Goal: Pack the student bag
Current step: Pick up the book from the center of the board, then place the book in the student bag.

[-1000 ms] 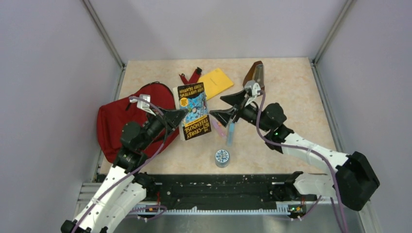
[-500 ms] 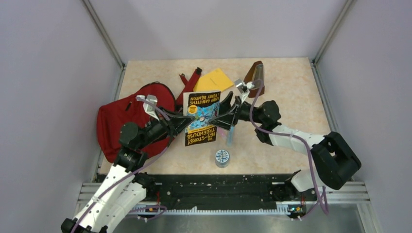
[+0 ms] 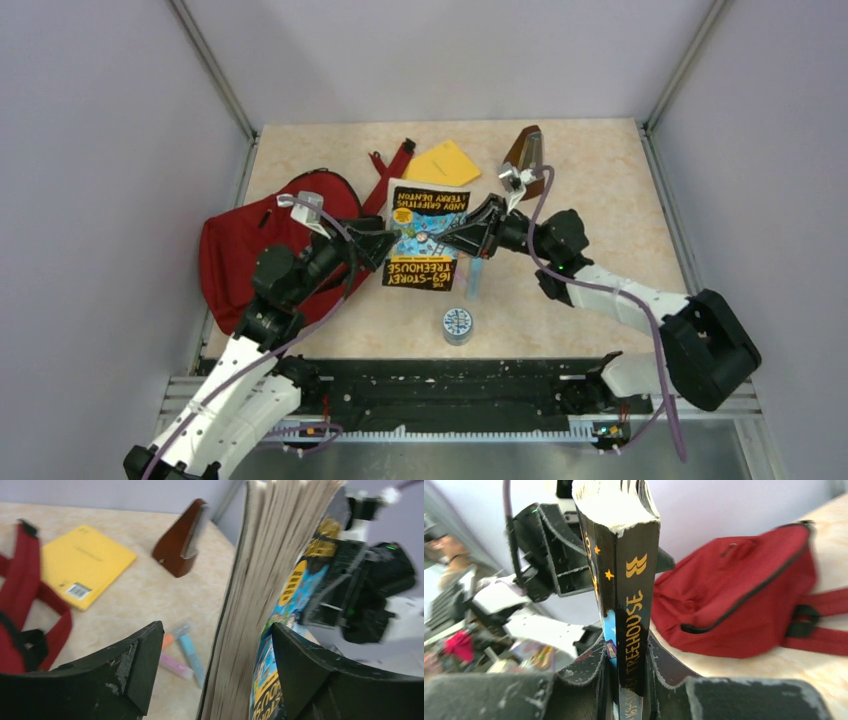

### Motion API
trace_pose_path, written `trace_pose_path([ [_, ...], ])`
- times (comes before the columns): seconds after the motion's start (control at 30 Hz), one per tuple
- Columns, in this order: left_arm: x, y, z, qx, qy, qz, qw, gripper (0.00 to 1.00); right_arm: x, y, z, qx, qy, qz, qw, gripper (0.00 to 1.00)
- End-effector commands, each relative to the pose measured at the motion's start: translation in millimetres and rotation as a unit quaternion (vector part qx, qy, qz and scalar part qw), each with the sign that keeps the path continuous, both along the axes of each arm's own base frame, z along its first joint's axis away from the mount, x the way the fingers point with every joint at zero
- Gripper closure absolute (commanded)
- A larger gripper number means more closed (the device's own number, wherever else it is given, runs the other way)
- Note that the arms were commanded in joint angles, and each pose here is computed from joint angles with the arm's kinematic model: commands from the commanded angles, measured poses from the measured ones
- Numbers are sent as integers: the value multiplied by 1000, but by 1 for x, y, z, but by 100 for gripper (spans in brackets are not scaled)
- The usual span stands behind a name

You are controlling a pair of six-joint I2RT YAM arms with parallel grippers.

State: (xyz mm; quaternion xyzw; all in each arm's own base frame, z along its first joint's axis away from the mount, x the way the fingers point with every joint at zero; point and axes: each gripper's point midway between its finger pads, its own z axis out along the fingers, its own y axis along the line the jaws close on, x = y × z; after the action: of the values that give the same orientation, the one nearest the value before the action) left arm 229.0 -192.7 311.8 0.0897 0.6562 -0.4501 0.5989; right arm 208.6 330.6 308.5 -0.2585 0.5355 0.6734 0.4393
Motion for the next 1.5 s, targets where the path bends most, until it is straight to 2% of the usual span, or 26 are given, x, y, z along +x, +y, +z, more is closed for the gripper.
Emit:
trace_pose_path([
  [0.0, 45, 44, -32, 48, 58, 167, 983, 14, 37, -30, 25, -17, -40, -171, 984, 100],
  [0.1, 64, 61, -62, 99, 110, 234, 961, 11, 57, -54, 15, -52, -34, -266, 962, 100],
  [0.2, 81, 75, -91, 169, 157, 287, 930, 10, 68, -70, 6, -76, -28, -320, 944, 100],
  [0.37, 102, 96, -122, 273, 194, 361, 870, 7, 67, -73, 0, -85, -23, -324, 942, 100],
  [0.47, 111, 104, -128, 316, 194, 384, 845, 4, 67, -72, -4, -90, -20, -322, 942, 100],
  [0.6, 117, 123, -136, 356, 207, 433, 802, 3, 67, -72, -6, -93, -19, -321, 942, 100],
  [0.7, 118, 130, -143, 380, 213, 441, 785, 6, 66, -72, -7, -95, -19, -320, 942, 100],
  [0.93, 113, 141, -136, 370, 215, 464, 776, 25, 65, -74, -6, -97, -23, -321, 942, 100],
  [1.13, 108, 140, -126, 325, 207, 456, 802, 29, 66, -74, -7, -101, -24, -322, 941, 100],
  [1.17, 108, 141, -125, 320, 209, 454, 805, 34, 66, -73, -6, -101, -24, -322, 941, 100],
  [1.2, 107, 143, -126, 318, 212, 453, 805, 45, 67, -72, -5, -100, -23, -322, 941, 100],
  [1.23, 107, 147, -127, 315, 216, 455, 804, 60, 68, -71, -4, -97, -23, -320, 942, 100],
  [1.27, 107, 152, -126, 311, 222, 461, 801, 80, 70, -69, -5, -94, -20, -318, 943, 100],
  [1.3, 105, 158, -123, 306, 230, 467, 797, 95, 71, -66, -4, -90, -19, -313, 945, 100],
  [1.33, 103, 162, -119, 305, 237, 470, 794, 100, 71, -62, -1, -84, -18, -306, 948, 100],
  [1.37, 99, 165, -112, 305, 238, 472, 792, 100, 73, -57, 0, -78, -15, -297, 952, 100],
  [1.47, 91, 167, -69, 276, 206, 474, 811, 100, 76, -40, 12, -40, 6, -264, 964, 100],
])
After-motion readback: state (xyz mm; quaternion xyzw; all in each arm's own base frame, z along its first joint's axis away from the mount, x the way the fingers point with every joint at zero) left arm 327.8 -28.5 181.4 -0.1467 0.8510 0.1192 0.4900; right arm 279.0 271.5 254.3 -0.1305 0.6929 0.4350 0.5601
